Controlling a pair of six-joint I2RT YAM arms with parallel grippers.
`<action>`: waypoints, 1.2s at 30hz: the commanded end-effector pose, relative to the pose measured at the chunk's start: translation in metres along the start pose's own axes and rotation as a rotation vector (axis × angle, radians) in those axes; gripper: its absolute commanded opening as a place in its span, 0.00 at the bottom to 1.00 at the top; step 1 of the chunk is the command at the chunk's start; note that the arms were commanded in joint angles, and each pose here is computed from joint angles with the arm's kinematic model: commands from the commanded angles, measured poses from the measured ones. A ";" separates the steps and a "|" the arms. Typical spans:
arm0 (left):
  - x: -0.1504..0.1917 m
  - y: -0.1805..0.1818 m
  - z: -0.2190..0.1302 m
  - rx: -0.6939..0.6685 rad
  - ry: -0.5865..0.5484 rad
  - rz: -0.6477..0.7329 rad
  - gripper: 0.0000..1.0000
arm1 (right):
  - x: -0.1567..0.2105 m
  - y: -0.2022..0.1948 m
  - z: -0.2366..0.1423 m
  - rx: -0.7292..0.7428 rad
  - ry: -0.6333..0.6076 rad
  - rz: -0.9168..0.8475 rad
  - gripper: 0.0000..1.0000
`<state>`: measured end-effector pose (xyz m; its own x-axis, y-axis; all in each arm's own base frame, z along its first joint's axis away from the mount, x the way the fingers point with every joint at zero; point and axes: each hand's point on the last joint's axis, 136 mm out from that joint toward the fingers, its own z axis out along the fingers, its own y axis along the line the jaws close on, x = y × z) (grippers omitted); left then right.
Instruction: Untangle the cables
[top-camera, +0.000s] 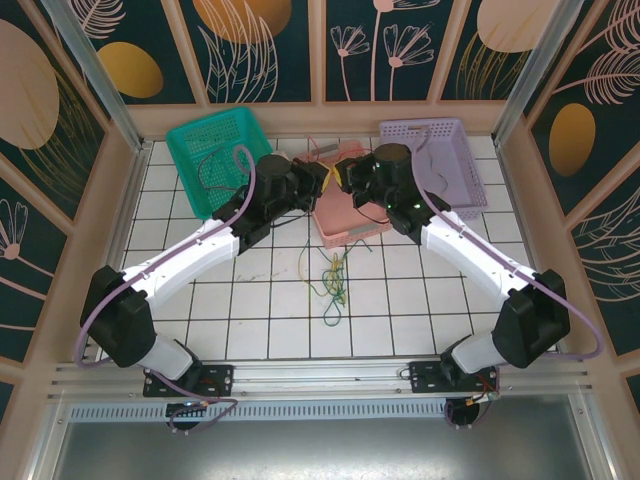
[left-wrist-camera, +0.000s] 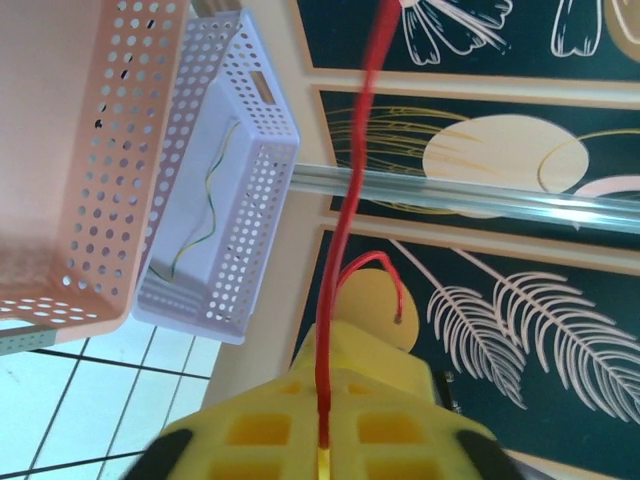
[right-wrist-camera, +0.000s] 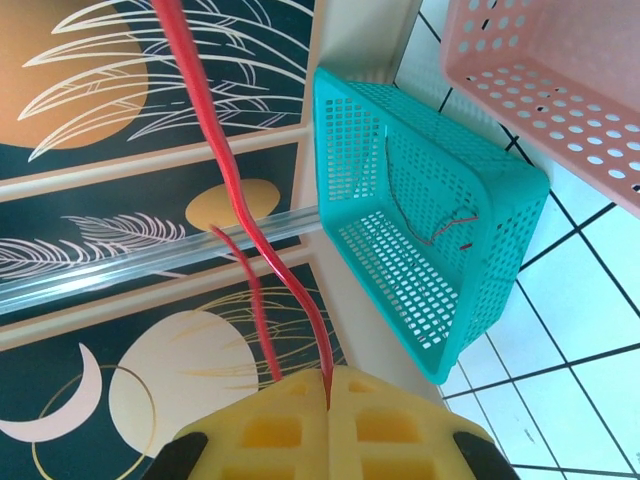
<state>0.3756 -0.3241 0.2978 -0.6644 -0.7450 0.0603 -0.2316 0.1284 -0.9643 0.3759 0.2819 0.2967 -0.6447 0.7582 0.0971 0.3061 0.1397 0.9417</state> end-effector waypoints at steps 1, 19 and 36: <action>0.001 -0.011 0.005 0.033 0.005 0.032 0.00 | 0.013 -0.001 0.001 0.003 0.052 0.022 0.00; -0.136 0.037 -0.031 -0.171 0.049 0.529 0.00 | -0.016 0.042 -0.065 0.016 -0.012 -0.686 0.69; -0.309 0.123 -0.043 -0.678 -0.001 0.589 0.00 | -0.022 0.003 -0.031 0.175 0.141 -0.789 0.68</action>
<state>0.5296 -0.0545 0.1908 -0.7460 -0.4899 -0.4510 -0.2208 0.8210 -0.5266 0.3677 0.2456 0.2919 -0.8009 0.3353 -0.4960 -0.1312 0.7100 0.6919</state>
